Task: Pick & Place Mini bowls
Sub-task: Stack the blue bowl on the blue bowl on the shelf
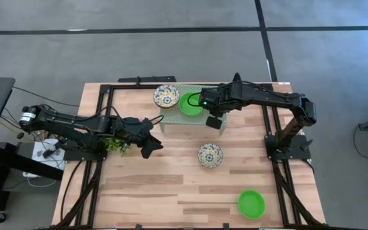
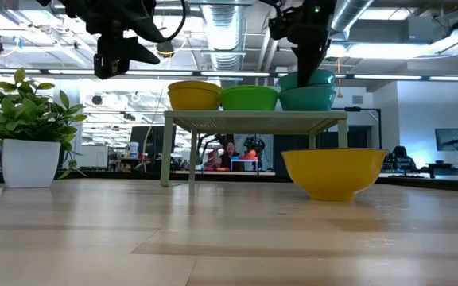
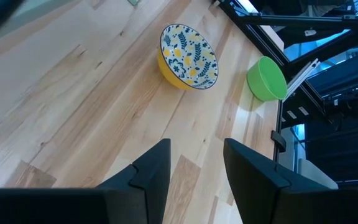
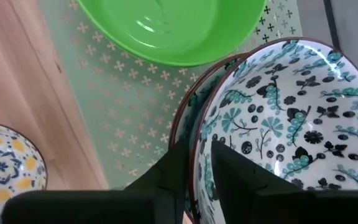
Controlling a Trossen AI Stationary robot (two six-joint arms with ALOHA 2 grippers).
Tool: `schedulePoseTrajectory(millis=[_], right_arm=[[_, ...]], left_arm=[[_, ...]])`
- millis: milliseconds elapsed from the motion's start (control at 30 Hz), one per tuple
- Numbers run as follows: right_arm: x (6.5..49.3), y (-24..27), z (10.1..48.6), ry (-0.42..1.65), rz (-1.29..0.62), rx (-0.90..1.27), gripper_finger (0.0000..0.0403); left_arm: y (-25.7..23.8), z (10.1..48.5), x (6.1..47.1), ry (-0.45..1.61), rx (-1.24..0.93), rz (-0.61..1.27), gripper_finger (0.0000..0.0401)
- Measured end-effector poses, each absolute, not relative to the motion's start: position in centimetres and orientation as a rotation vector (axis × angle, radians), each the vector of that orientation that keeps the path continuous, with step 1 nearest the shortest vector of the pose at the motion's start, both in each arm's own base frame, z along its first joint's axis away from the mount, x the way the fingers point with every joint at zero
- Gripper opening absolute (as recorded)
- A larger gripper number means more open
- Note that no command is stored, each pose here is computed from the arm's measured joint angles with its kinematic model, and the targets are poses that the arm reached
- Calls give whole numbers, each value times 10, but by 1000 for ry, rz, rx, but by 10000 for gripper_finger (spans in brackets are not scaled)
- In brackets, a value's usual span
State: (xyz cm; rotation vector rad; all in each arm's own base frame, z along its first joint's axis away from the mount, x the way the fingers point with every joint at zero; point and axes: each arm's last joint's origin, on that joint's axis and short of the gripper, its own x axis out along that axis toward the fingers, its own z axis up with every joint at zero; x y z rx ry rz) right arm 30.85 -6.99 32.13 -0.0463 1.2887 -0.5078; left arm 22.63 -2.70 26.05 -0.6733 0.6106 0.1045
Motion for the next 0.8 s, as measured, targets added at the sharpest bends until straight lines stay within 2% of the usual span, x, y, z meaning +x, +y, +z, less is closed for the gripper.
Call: schedulePoseTrajectory(millis=[333,800], right_arm=[[305,-68,324,1319,-512,-63,88],[305,-68,326,1326,-507,-107,154]], left_arm=[[-27,261,226,609,-673,104,150],[-27,261,227,605,-674,102,150]])
